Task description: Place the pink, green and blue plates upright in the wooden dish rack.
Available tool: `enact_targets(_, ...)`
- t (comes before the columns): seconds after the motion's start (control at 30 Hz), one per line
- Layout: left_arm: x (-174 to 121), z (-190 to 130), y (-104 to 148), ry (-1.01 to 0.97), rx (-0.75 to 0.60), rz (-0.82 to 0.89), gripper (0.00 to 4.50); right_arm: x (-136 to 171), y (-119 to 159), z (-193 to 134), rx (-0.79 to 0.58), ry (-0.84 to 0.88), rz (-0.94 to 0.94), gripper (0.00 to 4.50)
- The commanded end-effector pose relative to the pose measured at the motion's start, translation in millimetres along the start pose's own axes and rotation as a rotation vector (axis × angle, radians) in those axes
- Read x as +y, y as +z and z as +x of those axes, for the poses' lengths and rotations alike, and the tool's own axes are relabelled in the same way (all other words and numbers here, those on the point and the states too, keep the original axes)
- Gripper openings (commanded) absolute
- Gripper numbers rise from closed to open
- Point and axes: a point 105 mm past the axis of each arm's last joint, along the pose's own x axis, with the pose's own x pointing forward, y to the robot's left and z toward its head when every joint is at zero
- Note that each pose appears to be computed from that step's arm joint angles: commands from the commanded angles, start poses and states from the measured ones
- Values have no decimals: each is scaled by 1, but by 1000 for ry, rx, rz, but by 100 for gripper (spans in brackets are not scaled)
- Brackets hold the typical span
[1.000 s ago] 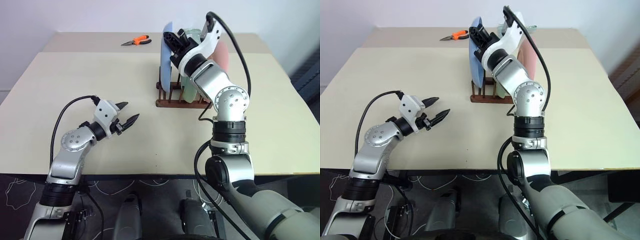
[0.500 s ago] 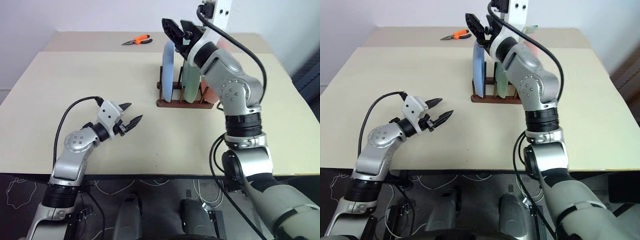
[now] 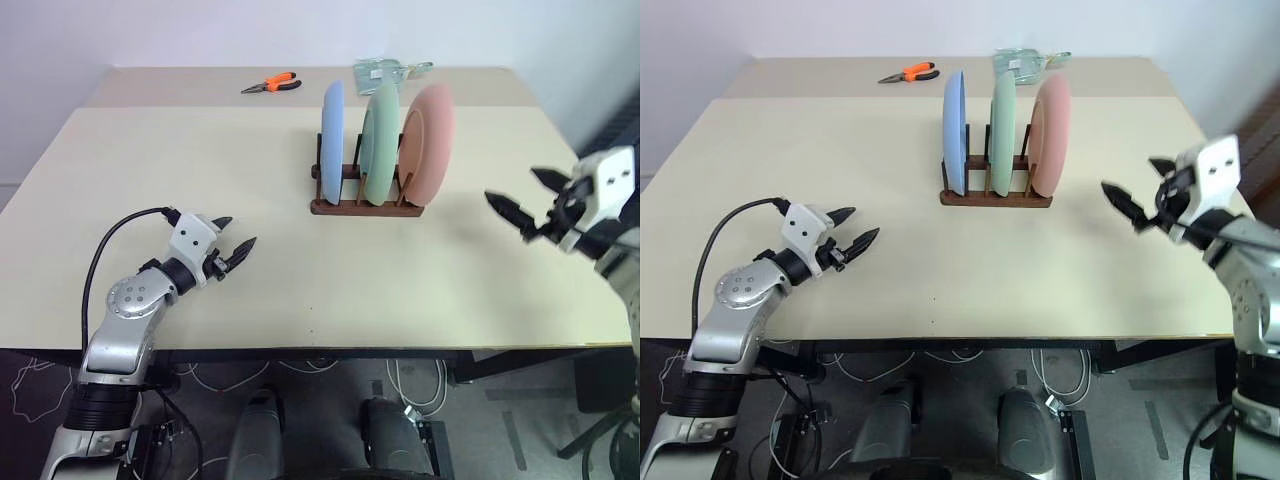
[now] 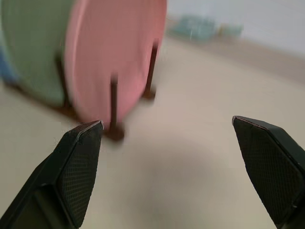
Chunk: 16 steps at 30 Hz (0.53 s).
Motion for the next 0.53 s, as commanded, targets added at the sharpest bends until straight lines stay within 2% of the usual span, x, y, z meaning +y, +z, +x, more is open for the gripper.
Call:
enact_targets(0.03,0,0,4,15,-16,28,298,10,-12,5,9,47,-37,443)
enact_targets(0.2,-2,-1,1,16,-7,22,298,29,-31,17,33,98,-49,443)
enact_targets(0.53,-1,4,4,51,-37,-11,298,30,-38,33,26,107,-74,443)
